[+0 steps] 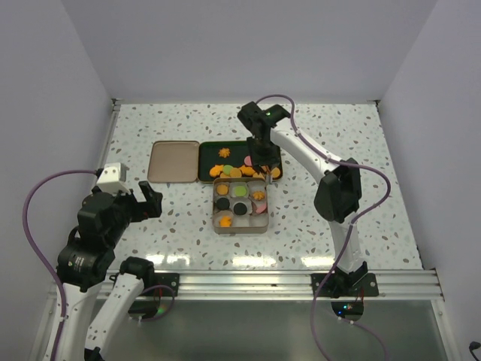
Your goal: Pack the cookies
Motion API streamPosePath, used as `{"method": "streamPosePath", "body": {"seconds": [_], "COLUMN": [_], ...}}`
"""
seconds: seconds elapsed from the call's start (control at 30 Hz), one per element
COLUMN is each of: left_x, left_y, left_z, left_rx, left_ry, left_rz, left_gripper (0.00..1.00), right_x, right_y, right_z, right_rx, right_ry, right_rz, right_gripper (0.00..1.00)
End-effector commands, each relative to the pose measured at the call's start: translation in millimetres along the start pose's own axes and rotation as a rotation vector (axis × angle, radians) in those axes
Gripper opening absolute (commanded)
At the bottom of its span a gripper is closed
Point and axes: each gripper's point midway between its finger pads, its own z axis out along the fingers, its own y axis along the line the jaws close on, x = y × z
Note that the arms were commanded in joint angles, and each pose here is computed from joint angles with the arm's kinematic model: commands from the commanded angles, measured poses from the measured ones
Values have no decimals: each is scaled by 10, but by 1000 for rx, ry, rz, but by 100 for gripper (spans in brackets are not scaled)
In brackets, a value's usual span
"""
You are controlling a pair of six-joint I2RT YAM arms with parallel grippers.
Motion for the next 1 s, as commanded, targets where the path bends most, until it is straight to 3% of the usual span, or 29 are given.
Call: {"method": "streamPosePath", "body": {"seconds": [0.0, 0.33, 0.57, 0.8, 0.97], "left_x": [-103, -123, -128, -129, -121], "left_y": [-46, -42, -44, -49, -56], "left_z": [16, -21, -34, -31, -19], "left_rx": [22, 24, 28, 30, 33], "left_ry": [-40, -57, -62, -62, -54], "left_rz": [19, 17, 18, 19, 22], "left_gripper": [99, 99, 99, 99, 99], "right_x": [-164, -339, -379, 45, 573], "right_y": [41, 67, 170, 493, 824], "right_z": [-198, -651, -1143, -1548, -1497], "right_rx": [-40, -96, -231, -423, -478], "right_ry": [-71, -158, -245, -263, -223], "right_rz": [15, 30, 43, -12, -79], "right_gripper": [40, 37, 36, 37, 37]}}
